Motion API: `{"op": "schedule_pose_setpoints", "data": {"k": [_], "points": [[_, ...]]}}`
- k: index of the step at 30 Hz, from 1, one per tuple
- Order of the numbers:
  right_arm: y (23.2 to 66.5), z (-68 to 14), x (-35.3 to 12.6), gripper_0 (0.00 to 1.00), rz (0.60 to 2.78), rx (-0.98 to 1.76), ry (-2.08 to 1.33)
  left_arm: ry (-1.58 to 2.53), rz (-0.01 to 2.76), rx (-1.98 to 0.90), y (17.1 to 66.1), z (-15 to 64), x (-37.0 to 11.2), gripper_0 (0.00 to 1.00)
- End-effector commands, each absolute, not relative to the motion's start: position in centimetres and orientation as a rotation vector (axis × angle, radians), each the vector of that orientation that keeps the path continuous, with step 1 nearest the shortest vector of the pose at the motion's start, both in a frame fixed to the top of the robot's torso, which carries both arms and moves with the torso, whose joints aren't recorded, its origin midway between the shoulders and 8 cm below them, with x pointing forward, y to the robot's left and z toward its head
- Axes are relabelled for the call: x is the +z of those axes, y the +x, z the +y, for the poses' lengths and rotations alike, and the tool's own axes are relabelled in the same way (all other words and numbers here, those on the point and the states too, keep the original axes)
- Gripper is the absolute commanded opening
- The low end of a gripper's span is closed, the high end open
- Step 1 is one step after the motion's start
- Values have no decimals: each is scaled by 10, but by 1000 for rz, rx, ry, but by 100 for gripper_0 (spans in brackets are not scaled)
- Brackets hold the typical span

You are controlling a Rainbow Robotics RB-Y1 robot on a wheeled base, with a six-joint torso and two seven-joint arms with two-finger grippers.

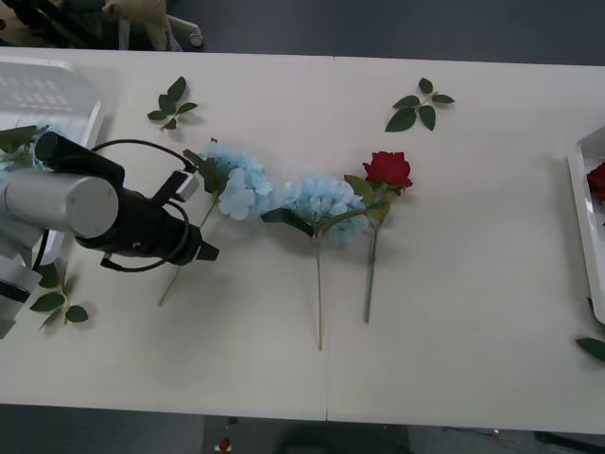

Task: Put the red flowers into the right box and the blue flowers into the left box

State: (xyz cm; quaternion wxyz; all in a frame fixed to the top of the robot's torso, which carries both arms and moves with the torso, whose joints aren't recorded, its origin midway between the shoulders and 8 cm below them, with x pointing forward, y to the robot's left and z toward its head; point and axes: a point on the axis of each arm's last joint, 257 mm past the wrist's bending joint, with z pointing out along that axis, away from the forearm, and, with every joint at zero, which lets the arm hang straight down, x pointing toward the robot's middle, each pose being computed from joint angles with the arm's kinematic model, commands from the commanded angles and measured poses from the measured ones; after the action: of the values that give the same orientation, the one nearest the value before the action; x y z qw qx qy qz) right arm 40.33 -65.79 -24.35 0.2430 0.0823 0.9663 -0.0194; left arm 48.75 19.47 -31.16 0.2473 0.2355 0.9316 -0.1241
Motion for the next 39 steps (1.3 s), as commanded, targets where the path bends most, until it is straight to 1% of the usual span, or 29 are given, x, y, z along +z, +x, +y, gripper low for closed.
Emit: {"op": "schedule_pose_setpoints", "data": {"k": [1, 2, 3, 4, 5, 6, 7, 8, 9, 10, 11, 14, 16, 17, 19, 20, 25, 27, 30, 32, 36, 39], "points": [[404, -691, -220, 0, 2581, -141, 326, 739, 2458, -281, 512, 189, -293, 100], [405, -693, -222, 0, 2571, -149, 330, 759, 2456, -254, 515, 189, -293, 100], [407, -696, -222, 6, 2561, -165, 326, 779, 2454, -227, 516, 189, -295, 98], [406, -697, -223, 12, 2558, -170, 327, 788, 2454, -211, 517, 190, -295, 93], [407, -700, -223, 27, 2548, -180, 328, 806, 2451, -179, 518, 191, -296, 82], [408, -701, -223, 41, 2540, -188, 328, 823, 2449, -153, 519, 192, -297, 64], [409, -700, -224, 46, 2536, -185, 329, 832, 2449, -135, 519, 192, -299, 52], [410, -701, -224, 55, 2533, -192, 324, 838, 2452, -125, 519, 193, -301, 42], [411, -700, -225, 58, 2531, -189, 324, 839, 2454, -123, 519, 192, -302, 34], [411, -700, -225, 61, 2531, -191, 322, 834, 2457, -124, 519, 193, -303, 24], [412, -700, -225, 65, 2530, -192, 317, 831, 2465, -128, 518, 194, -306, 18], [415, -694, -228, 68, 2532, -174, 275, 831, 2479, -135, 516, 194, -313, 18], [417, -685, -229, 68, 2539, -150, 230, 836, 2478, -130, 515, 194, -315, 18], [419, -674, -231, 68, 2551, -110, 216, 833, 2484, -132, 515, 195, -317, 15], [424, -654, -229, 68, 2565, -47, 187, 829, 2488, -136, 515, 195, -317, 2], [426, -643, -226, 68, 2574, -14, 183, 826, 2491, -138, 516, 195, -317, 0], [438, -588, -212, 68, 2604, 79, 173, 798, 2482, -115, 525, 204, -308, 0], [443, -560, -206, 68, 2607, 104, 175, 758, 2476, -113, 532, 217, -289, 0], [448, -520, -201, 68, 2607, 129, 181, 706, 2473, -104, 537, 244, -245, 0], [448, -488, -199, 68, 2598, 167, 201, 687, 2490, -51, 530, 272, -201, 0], [448, -434, -195, 68, 2591, 209, 175, 704, 2552, 162, 501, 338, -122, 0], [450, -403, -195, 68, 2582, 232, 153, 702, 2590, 350, 482, 389, -85, 0]]}}
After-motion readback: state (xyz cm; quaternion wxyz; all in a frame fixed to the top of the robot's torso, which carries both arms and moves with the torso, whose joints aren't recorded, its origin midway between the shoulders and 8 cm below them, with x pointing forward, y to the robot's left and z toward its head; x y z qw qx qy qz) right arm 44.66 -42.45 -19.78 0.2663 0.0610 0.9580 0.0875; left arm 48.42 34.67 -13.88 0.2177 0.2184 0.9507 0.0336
